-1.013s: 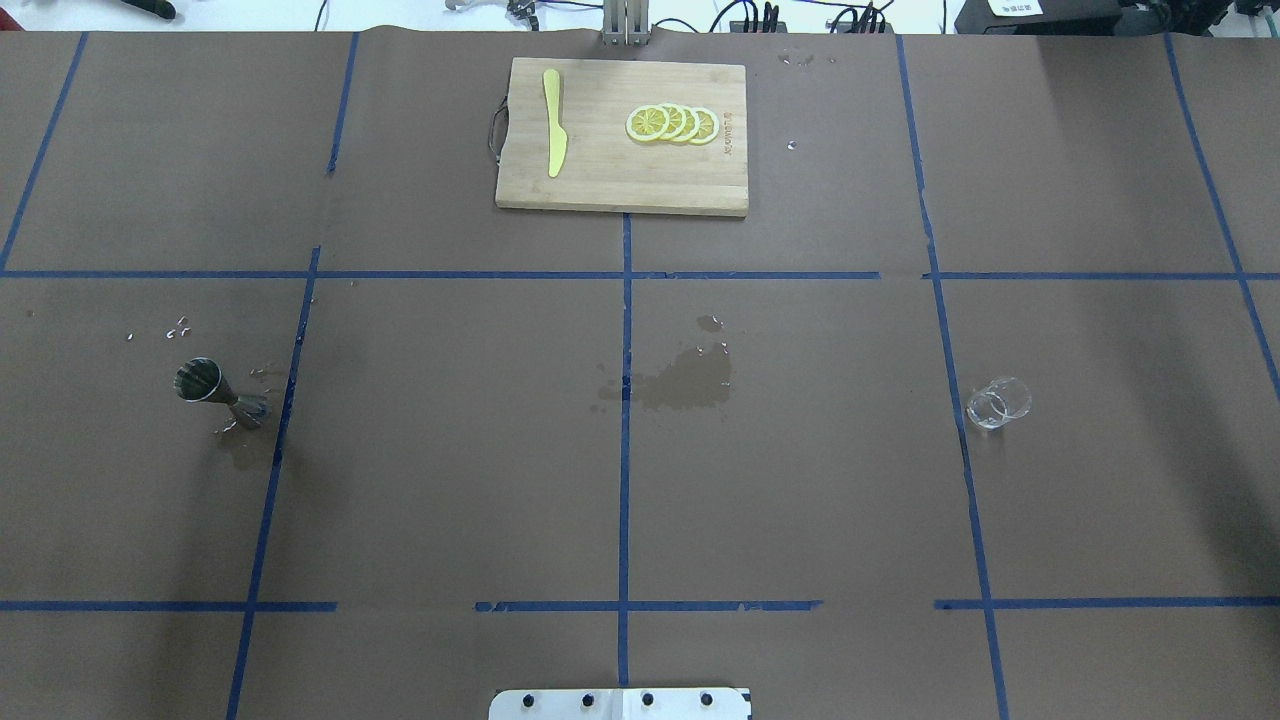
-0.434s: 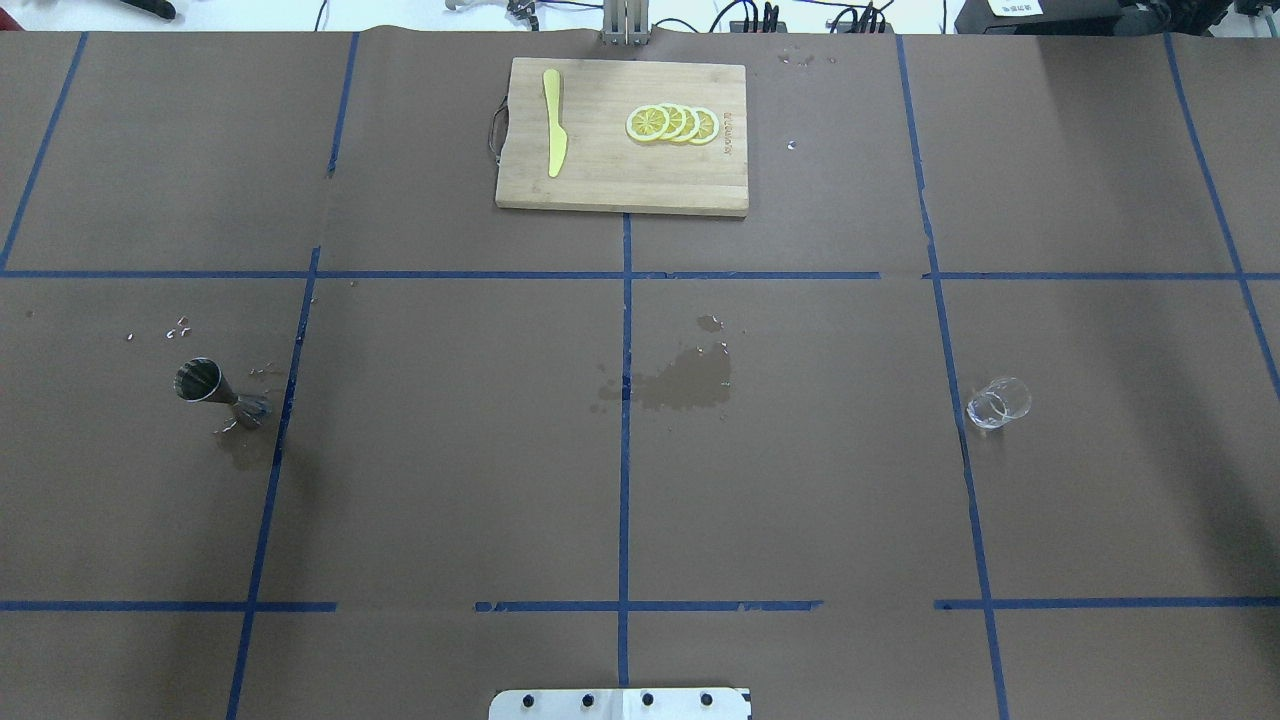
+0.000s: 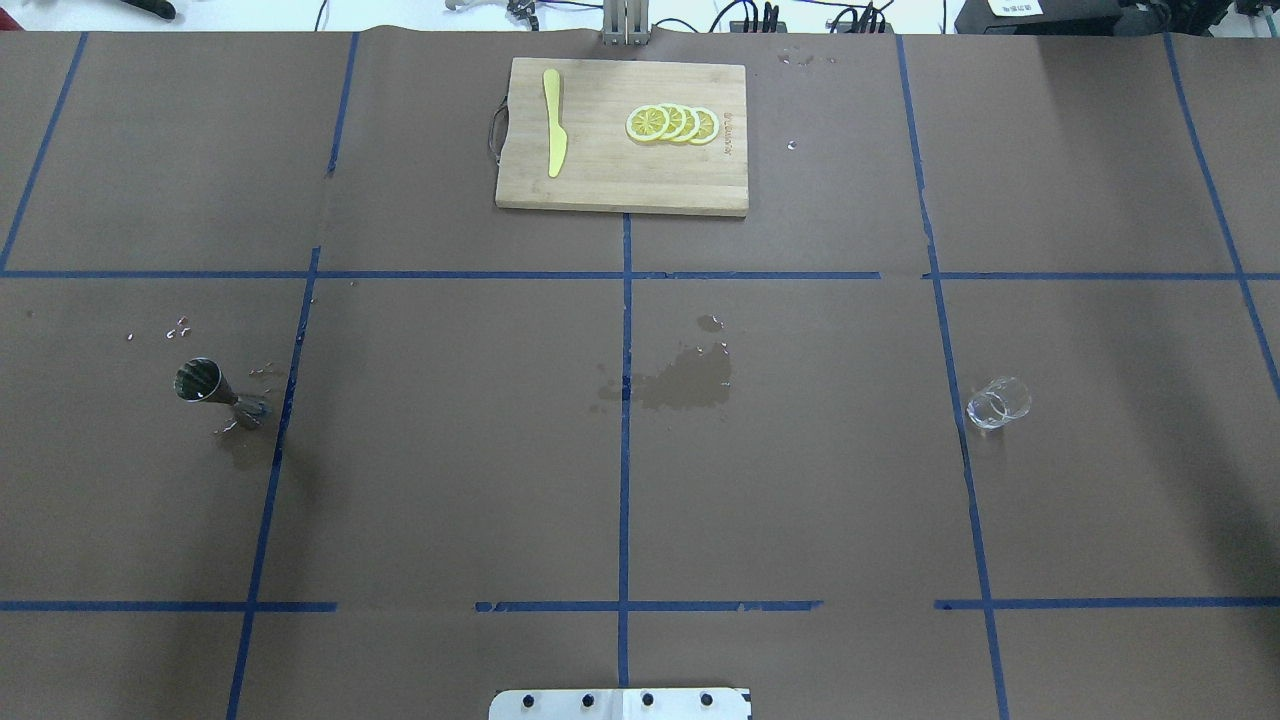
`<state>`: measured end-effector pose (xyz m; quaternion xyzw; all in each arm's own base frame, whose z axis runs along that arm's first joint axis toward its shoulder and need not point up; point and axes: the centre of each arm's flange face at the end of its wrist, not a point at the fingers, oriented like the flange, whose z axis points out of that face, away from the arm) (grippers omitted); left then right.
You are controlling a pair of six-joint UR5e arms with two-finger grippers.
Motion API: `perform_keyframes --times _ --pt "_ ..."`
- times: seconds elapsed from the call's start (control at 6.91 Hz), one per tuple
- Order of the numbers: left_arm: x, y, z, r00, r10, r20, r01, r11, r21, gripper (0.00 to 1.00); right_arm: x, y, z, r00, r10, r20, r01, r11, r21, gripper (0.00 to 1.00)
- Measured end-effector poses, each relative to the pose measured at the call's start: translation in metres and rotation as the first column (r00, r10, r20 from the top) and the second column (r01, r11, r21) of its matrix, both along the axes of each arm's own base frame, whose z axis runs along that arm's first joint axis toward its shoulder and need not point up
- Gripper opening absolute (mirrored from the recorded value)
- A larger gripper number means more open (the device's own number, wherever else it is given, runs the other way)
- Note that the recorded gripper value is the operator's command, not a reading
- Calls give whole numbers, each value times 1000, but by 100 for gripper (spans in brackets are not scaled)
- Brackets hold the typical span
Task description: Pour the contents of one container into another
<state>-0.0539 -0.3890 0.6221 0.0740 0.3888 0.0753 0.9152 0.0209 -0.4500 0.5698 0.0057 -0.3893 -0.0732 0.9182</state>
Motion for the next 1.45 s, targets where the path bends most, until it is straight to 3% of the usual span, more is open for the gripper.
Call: perform_keyframes --times 0.58,1.16,1.45 --pt "1 -1 2 1000 2 0 -2 1000 10 100 -2 0 -1 1000 0 12 0 1000 1 100" --pt "-1 -2 11 1000 -1 21 0 999 44 100 -1 10 20 999 -32 4 32 998 52 100" --pt "0 -4 8 1000 -3 24 1 998 62 100 0 16 29 999 -40 4 40 998 51 100"
